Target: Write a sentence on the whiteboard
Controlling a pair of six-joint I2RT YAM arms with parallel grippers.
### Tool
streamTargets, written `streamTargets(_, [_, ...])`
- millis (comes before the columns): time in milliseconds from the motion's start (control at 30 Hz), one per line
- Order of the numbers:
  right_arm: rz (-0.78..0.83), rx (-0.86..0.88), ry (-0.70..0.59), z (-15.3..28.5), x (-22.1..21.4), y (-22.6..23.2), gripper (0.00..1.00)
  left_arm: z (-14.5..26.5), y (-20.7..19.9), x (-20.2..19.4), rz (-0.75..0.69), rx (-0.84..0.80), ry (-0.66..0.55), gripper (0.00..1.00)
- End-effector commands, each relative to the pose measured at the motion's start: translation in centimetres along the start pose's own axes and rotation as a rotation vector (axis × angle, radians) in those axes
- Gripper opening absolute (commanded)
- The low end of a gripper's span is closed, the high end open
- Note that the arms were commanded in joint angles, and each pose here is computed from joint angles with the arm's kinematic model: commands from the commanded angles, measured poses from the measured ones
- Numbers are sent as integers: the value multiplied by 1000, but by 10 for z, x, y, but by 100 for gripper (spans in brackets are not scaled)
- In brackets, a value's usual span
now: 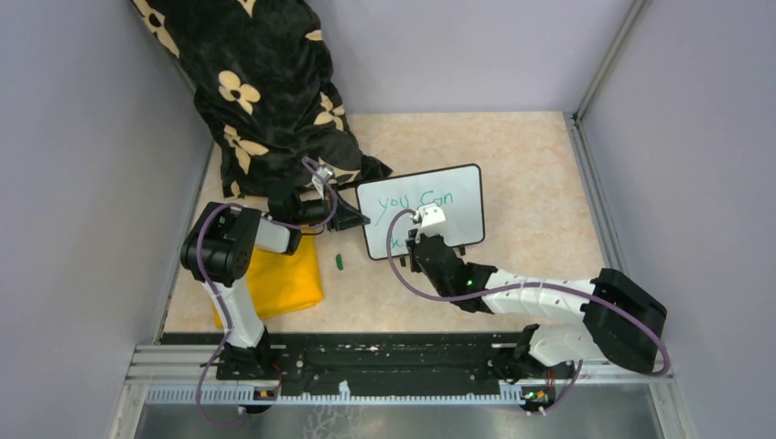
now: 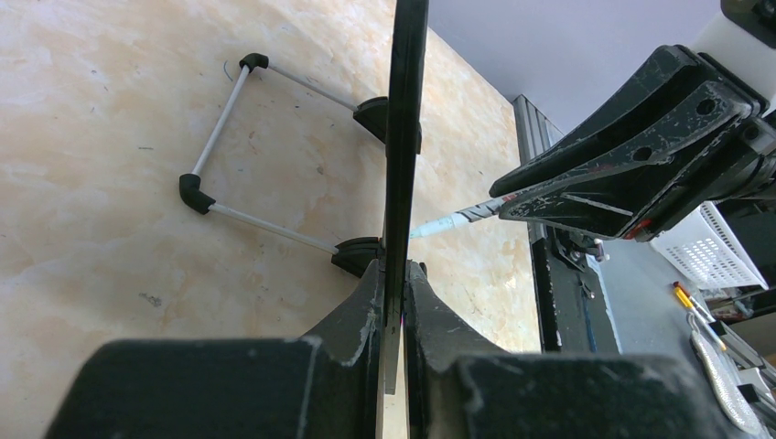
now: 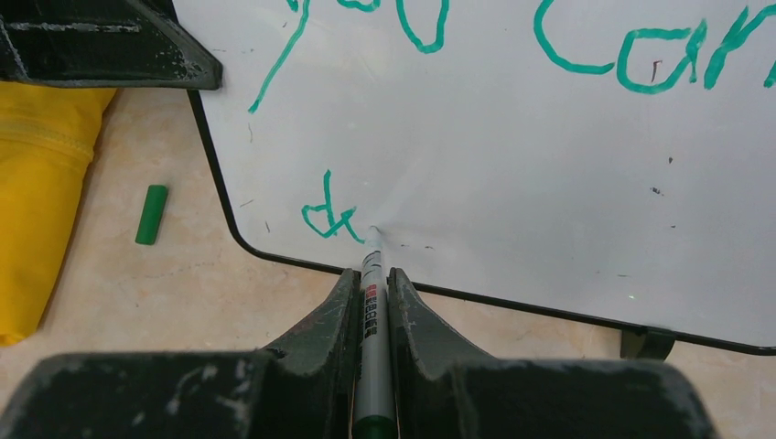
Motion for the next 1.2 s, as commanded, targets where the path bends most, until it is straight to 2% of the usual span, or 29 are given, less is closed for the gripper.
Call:
streamTargets(0, [-41,-32,-87,-4,34,-1,0,-4,7,-22,92,28,49,0])
streamTargets(1167, [-57,53,-80,-10,34,14,0,-4,7,-22,92,26,53,0])
Point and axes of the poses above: each gripper's point midway between its finger pads, its own z axis back along the fingers, its own y axis along the line the jaws close on, x = y × z, the point moved 5 cm from there along z, back along the fingers, and after that the axes turned 3 degrees about z, right-handed, at the moved point
